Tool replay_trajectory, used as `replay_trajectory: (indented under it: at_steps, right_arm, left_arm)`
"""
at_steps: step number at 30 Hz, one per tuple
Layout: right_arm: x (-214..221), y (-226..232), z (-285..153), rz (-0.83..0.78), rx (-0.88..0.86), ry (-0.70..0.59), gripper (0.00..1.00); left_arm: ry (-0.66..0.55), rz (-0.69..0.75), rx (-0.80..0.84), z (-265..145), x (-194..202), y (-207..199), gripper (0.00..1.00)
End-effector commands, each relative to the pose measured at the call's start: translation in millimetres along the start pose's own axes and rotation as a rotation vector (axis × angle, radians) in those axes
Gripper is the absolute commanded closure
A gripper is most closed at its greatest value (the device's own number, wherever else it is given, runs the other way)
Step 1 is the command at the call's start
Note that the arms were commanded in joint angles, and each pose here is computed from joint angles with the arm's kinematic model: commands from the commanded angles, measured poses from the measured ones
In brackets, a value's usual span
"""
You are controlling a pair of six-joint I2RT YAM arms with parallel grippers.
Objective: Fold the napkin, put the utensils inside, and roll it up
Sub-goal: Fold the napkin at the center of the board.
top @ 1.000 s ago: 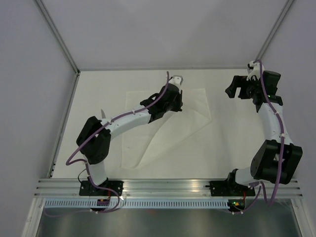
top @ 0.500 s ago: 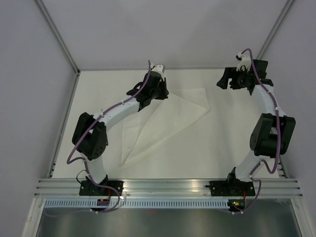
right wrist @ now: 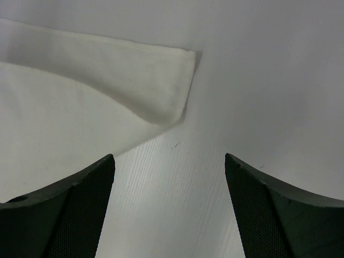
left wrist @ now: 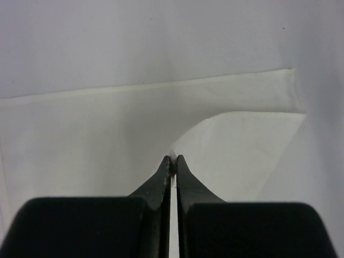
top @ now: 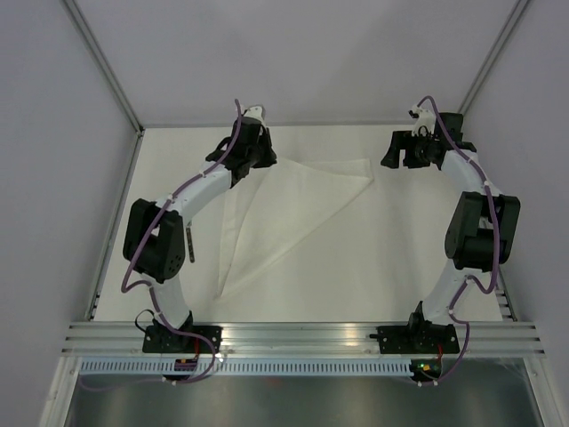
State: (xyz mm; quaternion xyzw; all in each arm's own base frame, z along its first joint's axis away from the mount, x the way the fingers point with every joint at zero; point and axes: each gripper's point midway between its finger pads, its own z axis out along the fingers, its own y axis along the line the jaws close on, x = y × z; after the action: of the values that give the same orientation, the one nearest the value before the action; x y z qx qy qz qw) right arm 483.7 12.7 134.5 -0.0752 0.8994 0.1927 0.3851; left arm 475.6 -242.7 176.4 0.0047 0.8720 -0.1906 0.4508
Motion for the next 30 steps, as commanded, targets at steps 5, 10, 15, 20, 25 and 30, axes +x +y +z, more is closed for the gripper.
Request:
replay_trajectory:
  at_steps: [5,10,15,20,25,30]
  right_arm:
    - [-13.2,-2.3,2.9,-0.055,0.030,-0.024,0.12]
    - [-11.2,-3.2,10.3,-0.055,0.034,-0.009,0.12]
    - [-11.0,-5.9,13.7,-0.055,0.041,-0.003,0.12]
    - [-10.1,-6.4,17.9,-0.054,0.042,0.007,0.13]
    - [-8.1,-6.0,19.9,-0.056,0.041,0.014,0.13]
    - [-7.7,-4.6,20.4,-0.060,0.041,0.019,0.13]
  left_arm:
    - [-0.011,-0.013,0.009,0.5,-18.2,2.2,0.98]
    - [-0.016,-0.031,-0.010,1.6,-22.9,14.1,0.98]
    - [-0.020,-0.053,-0.025,3.5,-28.2,27.0,0.98]
    - [-0.035,-0.062,-0.039,1.9,-37.2,36.1,0.98]
    - [-0.041,-0.073,-0.056,5.5,-44.4,46.2,0.98]
    - [-0.047,-0.081,-0.068,9.1,-51.3,53.0,0.98]
